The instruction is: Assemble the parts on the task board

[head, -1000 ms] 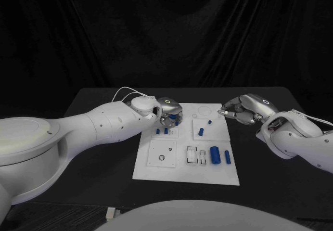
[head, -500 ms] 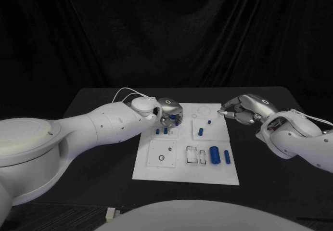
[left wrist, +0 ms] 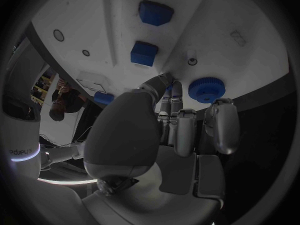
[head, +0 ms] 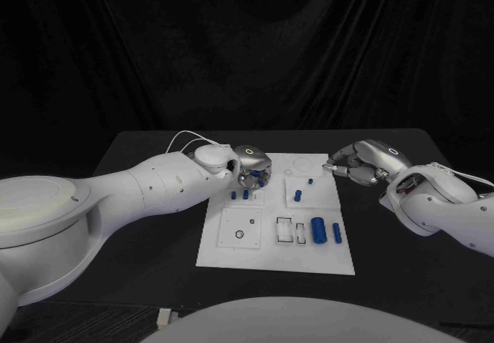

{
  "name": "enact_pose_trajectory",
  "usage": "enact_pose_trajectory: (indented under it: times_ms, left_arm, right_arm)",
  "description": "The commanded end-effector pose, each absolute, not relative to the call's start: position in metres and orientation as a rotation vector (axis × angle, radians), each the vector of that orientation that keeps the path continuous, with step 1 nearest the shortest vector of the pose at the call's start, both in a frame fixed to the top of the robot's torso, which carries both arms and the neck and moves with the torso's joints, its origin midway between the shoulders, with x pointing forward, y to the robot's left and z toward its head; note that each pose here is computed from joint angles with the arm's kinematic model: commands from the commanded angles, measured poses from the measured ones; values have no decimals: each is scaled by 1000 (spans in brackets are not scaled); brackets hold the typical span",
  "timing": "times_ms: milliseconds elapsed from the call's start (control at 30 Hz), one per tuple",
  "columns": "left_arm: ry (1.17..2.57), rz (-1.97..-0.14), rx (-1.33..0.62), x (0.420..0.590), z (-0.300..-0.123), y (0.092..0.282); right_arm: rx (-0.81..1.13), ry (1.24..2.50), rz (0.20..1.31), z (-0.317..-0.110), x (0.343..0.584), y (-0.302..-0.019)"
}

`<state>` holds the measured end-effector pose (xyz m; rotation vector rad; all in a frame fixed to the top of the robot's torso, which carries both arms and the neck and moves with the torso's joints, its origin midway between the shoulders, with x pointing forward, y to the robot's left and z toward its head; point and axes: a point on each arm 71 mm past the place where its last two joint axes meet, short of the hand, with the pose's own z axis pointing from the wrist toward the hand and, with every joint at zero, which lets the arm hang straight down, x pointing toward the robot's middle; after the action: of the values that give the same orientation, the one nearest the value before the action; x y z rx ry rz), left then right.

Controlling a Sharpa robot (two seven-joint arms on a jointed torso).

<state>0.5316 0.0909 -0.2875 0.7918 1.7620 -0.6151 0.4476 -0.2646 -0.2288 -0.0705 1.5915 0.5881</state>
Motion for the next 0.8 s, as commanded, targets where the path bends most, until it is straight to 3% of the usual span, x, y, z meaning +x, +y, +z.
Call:
enact_pose_trajectory:
  times_ms: [33, 267, 600, 800]
  left_arm:
    - [1714, -650, 802, 528, -287, 91]
    - [1658, -661, 781, 524, -277, 101]
    - [1611, -644, 791, 528, -231, 128]
    - [1640, -621, 794, 532, -227, 140]
  right_arm:
    - [-62, 1603, 575, -230, 447, -266]
    - [-60, 1605, 572, -230, 447, -267]
    - [-60, 1617, 565, -232, 448, -268]
    - [-61, 1623, 565, -232, 448, -266]
